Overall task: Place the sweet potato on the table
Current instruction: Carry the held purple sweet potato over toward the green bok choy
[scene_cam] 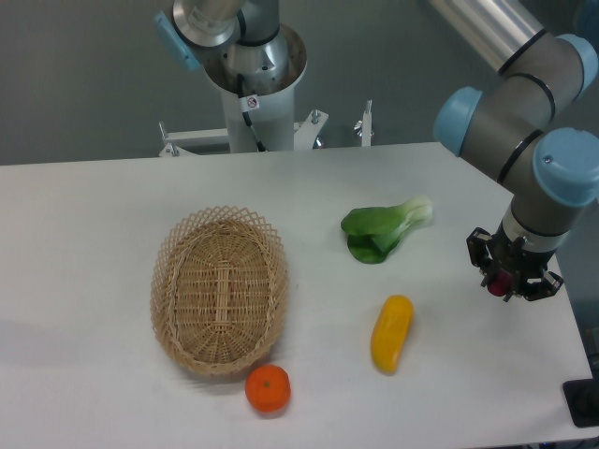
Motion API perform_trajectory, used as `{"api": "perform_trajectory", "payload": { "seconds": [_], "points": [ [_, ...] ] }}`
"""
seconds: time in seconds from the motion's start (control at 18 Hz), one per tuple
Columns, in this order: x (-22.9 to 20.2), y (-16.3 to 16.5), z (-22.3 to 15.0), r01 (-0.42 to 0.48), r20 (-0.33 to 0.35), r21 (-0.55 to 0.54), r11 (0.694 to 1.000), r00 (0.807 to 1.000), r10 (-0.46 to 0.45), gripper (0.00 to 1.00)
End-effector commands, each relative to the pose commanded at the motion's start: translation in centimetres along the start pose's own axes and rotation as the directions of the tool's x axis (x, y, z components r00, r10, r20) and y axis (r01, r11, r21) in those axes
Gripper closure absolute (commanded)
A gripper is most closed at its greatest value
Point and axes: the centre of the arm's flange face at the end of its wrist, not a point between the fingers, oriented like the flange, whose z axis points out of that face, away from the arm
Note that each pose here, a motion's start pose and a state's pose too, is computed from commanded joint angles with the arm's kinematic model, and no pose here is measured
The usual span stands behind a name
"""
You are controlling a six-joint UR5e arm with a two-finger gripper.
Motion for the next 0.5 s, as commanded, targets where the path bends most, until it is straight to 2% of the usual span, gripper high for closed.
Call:
{"api": "perform_trajectory", "payload": {
  "seconds": [0.5],
  "points": [
    [0.43, -0.16, 0.17, 0.022, -0.003, -0.012, 1.000, 1.000, -0.022, 0.83]
  ]
}}
